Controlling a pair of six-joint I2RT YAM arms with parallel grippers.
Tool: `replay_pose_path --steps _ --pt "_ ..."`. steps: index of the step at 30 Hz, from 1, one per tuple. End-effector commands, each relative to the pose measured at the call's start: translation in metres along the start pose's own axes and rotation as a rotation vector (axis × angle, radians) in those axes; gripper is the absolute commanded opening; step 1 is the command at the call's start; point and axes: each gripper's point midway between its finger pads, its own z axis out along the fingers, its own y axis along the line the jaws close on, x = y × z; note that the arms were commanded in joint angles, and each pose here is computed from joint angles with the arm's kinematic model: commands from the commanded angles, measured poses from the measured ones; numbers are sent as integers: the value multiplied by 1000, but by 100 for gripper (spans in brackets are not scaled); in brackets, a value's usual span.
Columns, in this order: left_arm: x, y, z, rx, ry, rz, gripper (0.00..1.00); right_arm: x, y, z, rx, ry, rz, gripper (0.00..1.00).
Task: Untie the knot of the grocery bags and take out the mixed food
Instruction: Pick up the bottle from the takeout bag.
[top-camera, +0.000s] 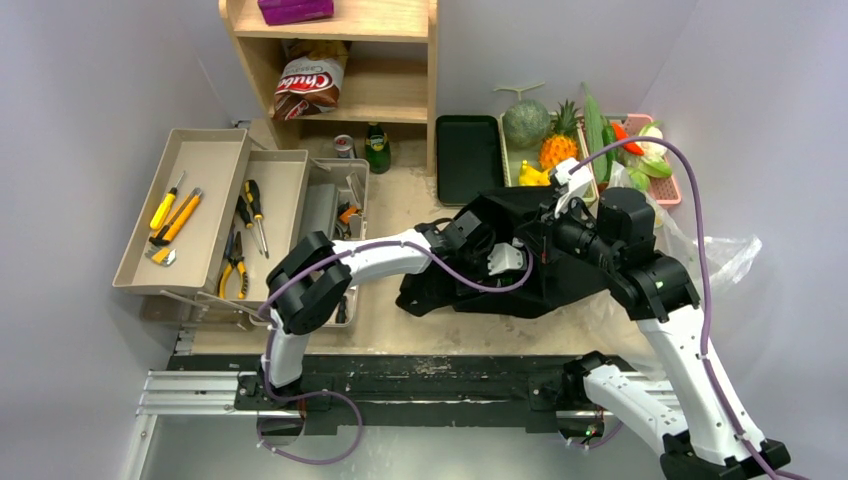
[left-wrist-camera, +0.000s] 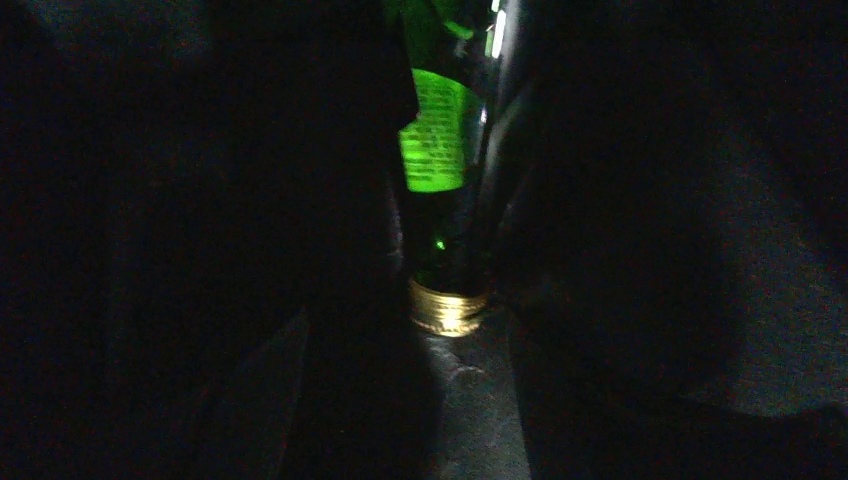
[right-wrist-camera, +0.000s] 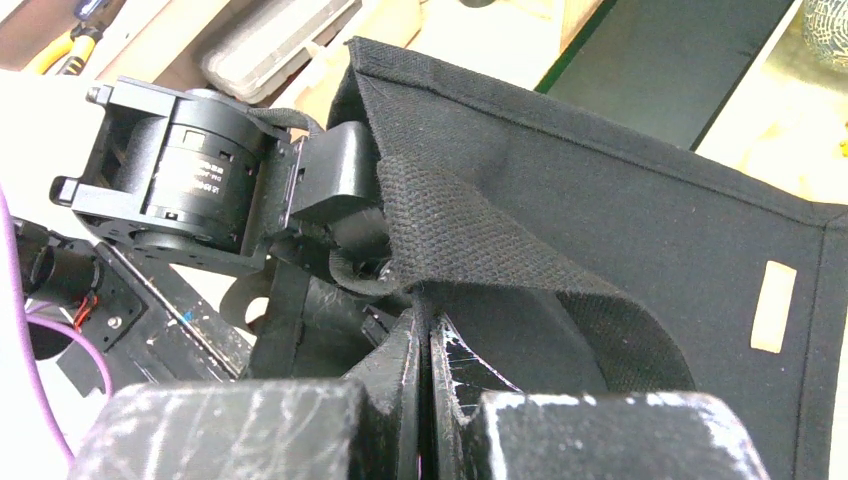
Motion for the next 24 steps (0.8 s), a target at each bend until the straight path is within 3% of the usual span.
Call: replay_pose_path --steps 1,6,8,9,18,24 --pt "35 -33 -2 141 150 -106 65 -28 12 -8 -47 -82 -41 0" --pt "69 -32 -3 117 280 -71 25 -22 11 -6 -48 -69 -50 0" --pt "69 -29 -9 103 291 -56 4 -19 8 -6 -35 -62 -57 0" --pt "67 -28 -13 100 283 -51 0 -18 7 -5 -31 -58 -62 0" --pt "-7 -22 -97 32 12 24 0 -11 0 -6 3 -43 -78 0" --pt "-24 -23 -140 -3 -63 59 0 -7 -4 -7 21 -41 -76 0"
